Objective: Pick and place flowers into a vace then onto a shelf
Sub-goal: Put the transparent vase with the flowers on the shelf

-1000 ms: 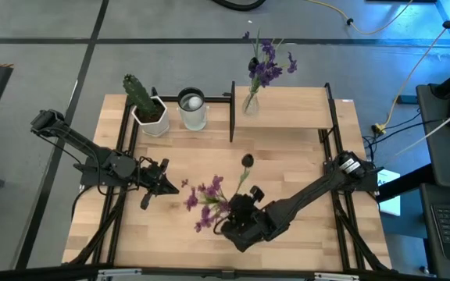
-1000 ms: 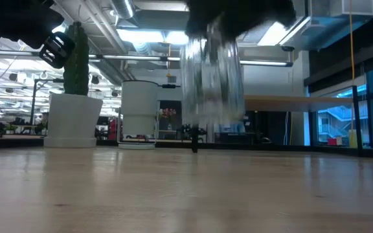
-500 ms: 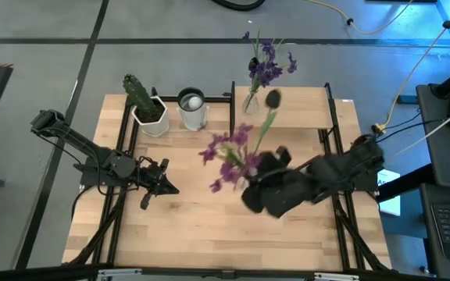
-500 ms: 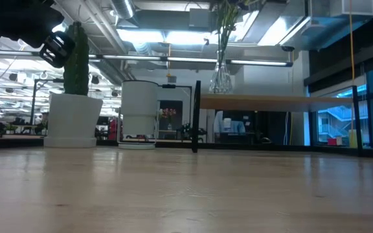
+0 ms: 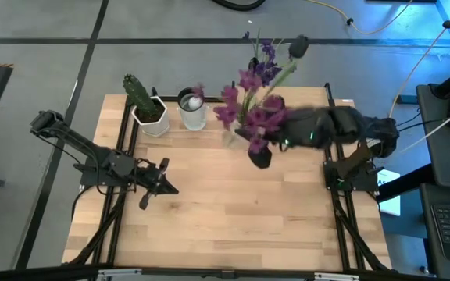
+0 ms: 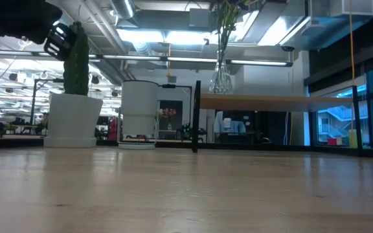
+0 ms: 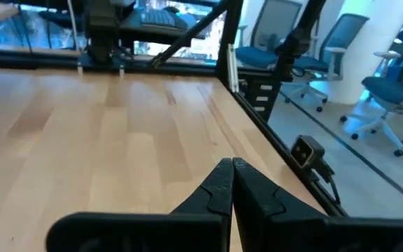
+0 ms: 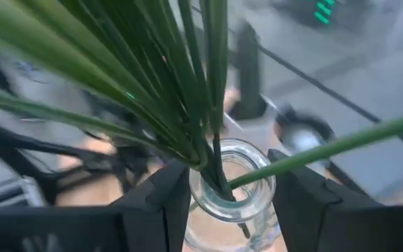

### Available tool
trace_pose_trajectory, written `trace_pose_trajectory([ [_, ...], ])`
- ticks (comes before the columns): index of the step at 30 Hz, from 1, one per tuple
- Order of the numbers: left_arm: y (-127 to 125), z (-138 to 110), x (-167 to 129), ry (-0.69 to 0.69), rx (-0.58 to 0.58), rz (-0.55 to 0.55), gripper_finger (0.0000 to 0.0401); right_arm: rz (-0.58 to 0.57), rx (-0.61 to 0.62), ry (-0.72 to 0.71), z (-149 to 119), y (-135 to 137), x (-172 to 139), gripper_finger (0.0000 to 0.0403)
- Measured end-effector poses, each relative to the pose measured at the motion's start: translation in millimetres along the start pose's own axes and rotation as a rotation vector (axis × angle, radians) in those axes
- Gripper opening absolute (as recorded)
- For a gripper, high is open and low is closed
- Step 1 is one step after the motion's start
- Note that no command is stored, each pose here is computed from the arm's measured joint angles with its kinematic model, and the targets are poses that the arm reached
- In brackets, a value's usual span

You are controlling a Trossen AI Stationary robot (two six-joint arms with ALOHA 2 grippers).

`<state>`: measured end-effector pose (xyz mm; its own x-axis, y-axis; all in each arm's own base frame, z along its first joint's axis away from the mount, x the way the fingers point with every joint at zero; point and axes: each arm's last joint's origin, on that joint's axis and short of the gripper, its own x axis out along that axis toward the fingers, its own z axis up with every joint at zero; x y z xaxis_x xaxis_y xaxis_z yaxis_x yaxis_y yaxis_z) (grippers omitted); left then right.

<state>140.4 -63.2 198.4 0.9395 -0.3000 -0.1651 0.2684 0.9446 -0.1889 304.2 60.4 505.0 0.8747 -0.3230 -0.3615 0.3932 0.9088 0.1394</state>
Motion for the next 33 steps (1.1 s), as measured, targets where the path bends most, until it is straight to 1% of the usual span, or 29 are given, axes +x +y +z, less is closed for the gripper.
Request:
trace_pose_trajectory([
  [3,7,4,-6,-0.018,0.026,0.005,0.0003,0.147,-0.059,-0.064,17,-9,8,0.0163],
  [6,16,6,-14,-0.012,0.064,0.008,0.0003,0.231,-0.095,-0.082,25,-21,15,0.0163],
  [8,20,8,-18,-0.018,0.061,0.010,0.0003,0.227,-0.097,-0.064,27,-31,21,0.0163],
  [12,25,9,-24,-0.030,0.068,0.037,0.0003,0.167,-0.117,-0.010,23,-46,36,0.0163],
  [14,28,10,-25,-0.037,0.082,0.056,0.0003,0.171,-0.139,0.009,21,-52,40,0.0163],
  [17,32,11,-25,-0.045,0.082,0.111,0.0003,0.190,-0.148,0.069,18,-64,43,0.0163],
  [21,38,13,-26,-0.075,0.051,0.214,0.0003,0.196,-0.169,0.155,13,-81,47,0.0163],
  [24,42,16,-27,-0.103,0.030,0.267,0.0003,0.201,-0.180,0.219,11,-94,42,0.0163],
  [27,44,19,-28,-0.144,0.019,0.297,0.0003,0.204,-0.176,0.278,8,-106,28,0.0163],
  [29,46,21,-29,-0.162,0.017,0.325,0.0003,0.201,-0.180,0.308,7,-110,16,0.0163],
  [33,49,23,-30,-0.192,0.012,0.406,0.0003,0.209,-0.202,0.317,6,-115,-13,0.0163],
])
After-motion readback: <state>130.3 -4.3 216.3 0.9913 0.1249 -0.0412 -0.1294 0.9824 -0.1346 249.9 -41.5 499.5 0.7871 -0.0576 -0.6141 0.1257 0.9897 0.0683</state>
